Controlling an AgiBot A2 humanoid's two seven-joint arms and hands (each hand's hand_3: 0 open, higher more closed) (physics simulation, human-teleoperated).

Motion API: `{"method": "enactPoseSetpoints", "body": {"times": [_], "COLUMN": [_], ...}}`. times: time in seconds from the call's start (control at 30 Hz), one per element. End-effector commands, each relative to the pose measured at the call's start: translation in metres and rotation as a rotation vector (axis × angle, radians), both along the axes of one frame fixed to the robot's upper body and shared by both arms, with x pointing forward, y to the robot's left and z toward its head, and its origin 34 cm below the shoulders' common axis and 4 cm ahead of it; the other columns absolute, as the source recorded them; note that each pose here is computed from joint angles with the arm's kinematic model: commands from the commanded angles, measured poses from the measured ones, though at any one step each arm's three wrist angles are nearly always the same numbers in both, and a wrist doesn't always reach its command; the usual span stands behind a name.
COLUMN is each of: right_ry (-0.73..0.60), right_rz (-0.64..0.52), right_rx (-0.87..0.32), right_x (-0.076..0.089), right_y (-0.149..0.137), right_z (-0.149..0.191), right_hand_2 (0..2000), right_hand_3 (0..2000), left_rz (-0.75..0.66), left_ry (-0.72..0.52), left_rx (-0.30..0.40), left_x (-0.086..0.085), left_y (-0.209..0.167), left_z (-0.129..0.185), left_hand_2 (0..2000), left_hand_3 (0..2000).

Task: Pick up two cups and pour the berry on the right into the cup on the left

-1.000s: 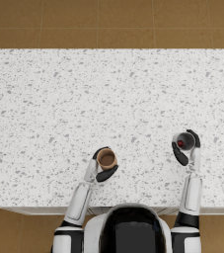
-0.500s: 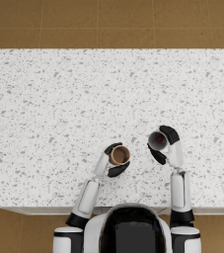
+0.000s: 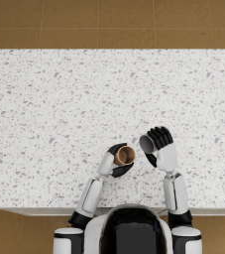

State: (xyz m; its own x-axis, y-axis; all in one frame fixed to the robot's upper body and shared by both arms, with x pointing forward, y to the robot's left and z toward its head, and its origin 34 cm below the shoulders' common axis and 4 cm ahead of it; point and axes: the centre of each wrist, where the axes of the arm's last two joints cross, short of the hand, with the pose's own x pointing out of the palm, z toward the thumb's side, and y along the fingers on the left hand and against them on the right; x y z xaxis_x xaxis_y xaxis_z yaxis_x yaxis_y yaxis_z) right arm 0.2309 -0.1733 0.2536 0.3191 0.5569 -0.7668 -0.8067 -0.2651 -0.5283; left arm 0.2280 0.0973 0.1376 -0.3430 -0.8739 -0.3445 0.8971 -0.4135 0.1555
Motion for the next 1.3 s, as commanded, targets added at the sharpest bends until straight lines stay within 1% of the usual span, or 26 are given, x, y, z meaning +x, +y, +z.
{"method": "enactPoseSetpoints", "body": {"times": [0.03,0.07,0.1,0.13,0.17,0.2,0.23,0.33,0.4,0.43,0.47,0.53,0.57,0.6,0.7,0.73,0.77,0.8,0.83,0.87,0.97,1.2,1.3], "right_ry": [-0.056,-0.07,-0.081,-0.094,-0.116,-0.079,-0.093,-0.124,-0.141,-0.149,-0.157,-0.171,-0.176,-0.179,-0.185,-0.187,-0.188,-0.188,-0.196,-0.202,-0.216,-0.223,-0.244], "right_rz": [0.012,-0.003,-0.018,-0.032,-0.043,-0.077,-0.092,-0.144,-0.182,-0.201,-0.221,-0.26,-0.274,-0.285,-0.301,-0.303,-0.305,-0.306,-0.325,-0.345,-0.39,-0.413,-0.472], "right_rx": [-0.016,-0.038,-0.061,-0.085,-0.105,-0.141,-0.163,-0.233,-0.281,-0.305,-0.329,-0.377,-0.395,-0.407,-0.427,-0.43,-0.432,-0.434,-0.457,-0.481,-0.536,-0.565,-0.636], "right_x": [-0.006,-0.007,-0.007,-0.009,-0.012,-0.007,-0.008,-0.01,-0.01,-0.01,-0.01,-0.01,-0.01,-0.01,-0.01,-0.01,-0.01,-0.01,-0.01,-0.01,-0.009,-0.009,-0.009], "right_y": [0.007,0.008,0.009,0.01,0.012,0.007,0.008,0.009,0.009,0.009,0.009,0.008,0.008,0.008,0.008,0.008,0.008,0.008,0.007,0.007,0.006,0.006,0.005], "right_z": [0.011,0.013,0.014,0.015,0.018,0.009,0.01,0.012,0.013,0.013,0.013,0.013,0.013,0.013,0.013,0.013,0.013,0.013,0.013,0.013,0.013,0.013,0.013], "right_hand_2": [2000,2000,2000,2000,2000,2000,2000,2000,2000,2000,2000,2000,2000,2000,2000,2000,2000,2000,2000,2000,2000,2000,2000], "right_hand_3": [1280,1280,1280,1280,1280,1280,1280,1280,1280,1280,1280,1280,1280,1280,1280,1280,1280,1280,1280,1280,1280,1280,1280], "left_rz": [-0.007,-0.003,-0.009,-0.005,-0.01,-0.021,-0.011,-0.02,-0.018,-0.016,-0.019,-0.011,-0.016,-0.01,-0.012,-0.015,-0.011,-0.285,-0.078,-0.083,-0.073,-0.053,-0.065], "left_ry": [-0.01,0.002,-0.014,0.003,-0.01,-0.009,0.005,-0.015,0.004,-0.015,0.003,-0.012,0.004,-0.01,-0.008,-0.012,0.008,-0.154,-0.046,-0.049,-0.05,-0.04,-0.044], "left_rx": [-0.006,0.002,-0.006,0.003,-0.005,-0.005,0.003,-0.009,0.0,-0.011,-0.002,-0.014,-0.004,-0.015,-0.019,-0.02,-0.01,0.386,0.078,0.088,0.081,0.068,0.065], "left_x": [0.003,0.001,0.003,0.001,0.004,0.005,0.002,0.005,0.003,0.006,0.004,0.009,0.005,0.011,0.017,0.017,0.012,0.018,0.018,0.018,0.02,0.03,0.03], "left_y": [-0.004,-0.001,-0.005,-0.003,-0.006,-0.01,-0.005,-0.01,-0.009,-0.01,-0.009,-0.01,-0.009,-0.011,-0.015,-0.016,-0.013,-0.011,-0.015,-0.015,-0.015,-0.016,-0.02], "left_z": [0.003,-0.001,0.004,-0.001,0.003,0.003,-0.001,0.006,0.0,0.006,0.0,0.006,0.0,0.006,0.007,0.008,0.001,0.006,0.007,0.007,0.008,0.009,0.011], "left_hand_2": [2000,2000,2000,2000,2000,2000,2000,2000,2000,2000,2000,2000,2000,2000,2000,2000,2000,2000,2000,2000,2000,2000,2000], "left_hand_3": [1280,1280,1280,1280,1280,1280,1280,1280,1280,1280,1280,1280,1280,1280,1280,1280,1280,1280,1280,1280,1280,1280,1280]}}
